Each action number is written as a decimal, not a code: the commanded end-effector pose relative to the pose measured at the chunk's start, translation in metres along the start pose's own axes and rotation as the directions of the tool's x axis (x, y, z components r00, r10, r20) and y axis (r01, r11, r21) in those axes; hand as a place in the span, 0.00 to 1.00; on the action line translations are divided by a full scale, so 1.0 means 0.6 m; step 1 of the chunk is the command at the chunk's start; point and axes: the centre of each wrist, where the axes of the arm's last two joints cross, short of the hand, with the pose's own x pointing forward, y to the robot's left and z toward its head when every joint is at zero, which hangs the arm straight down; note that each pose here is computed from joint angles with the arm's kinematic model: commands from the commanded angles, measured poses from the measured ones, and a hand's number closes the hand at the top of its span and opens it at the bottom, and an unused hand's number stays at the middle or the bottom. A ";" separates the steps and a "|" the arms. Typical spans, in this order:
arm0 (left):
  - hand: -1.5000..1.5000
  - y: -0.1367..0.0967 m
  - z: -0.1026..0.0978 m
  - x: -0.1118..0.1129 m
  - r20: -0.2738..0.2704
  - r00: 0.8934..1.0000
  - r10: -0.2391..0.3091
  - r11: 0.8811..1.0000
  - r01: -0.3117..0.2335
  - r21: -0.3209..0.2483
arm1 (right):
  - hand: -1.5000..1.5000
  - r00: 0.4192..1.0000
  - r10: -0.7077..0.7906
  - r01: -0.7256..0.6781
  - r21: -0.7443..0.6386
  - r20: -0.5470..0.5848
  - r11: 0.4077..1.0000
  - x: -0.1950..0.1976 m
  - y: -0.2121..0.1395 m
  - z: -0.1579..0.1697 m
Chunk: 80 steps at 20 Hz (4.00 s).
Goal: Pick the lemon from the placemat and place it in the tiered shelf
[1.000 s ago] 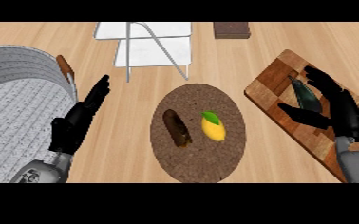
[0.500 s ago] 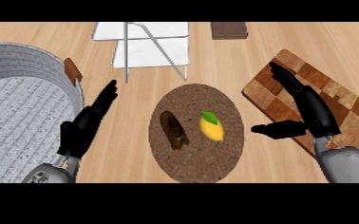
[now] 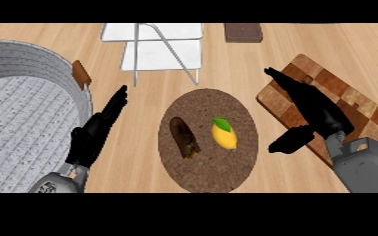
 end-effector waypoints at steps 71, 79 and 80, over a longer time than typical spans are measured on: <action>0.50 0.039 0.050 -0.075 -0.160 0.987 -0.007 0.998 0.018 0.066 | 1.00 0.832 0.438 -0.443 0.068 -0.340 0.894 0.183 0.275 -0.087; 0.50 0.037 0.027 -0.078 -0.157 0.987 0.012 0.997 -0.001 0.075 | 1.00 0.874 0.203 -0.273 -0.100 -0.440 0.957 0.241 0.244 -0.060; 0.50 0.033 0.023 -0.075 -0.172 0.985 0.011 0.996 0.004 0.085 | 1.00 0.893 0.171 -0.248 -0.137 -0.416 0.959 0.254 0.240 -0.039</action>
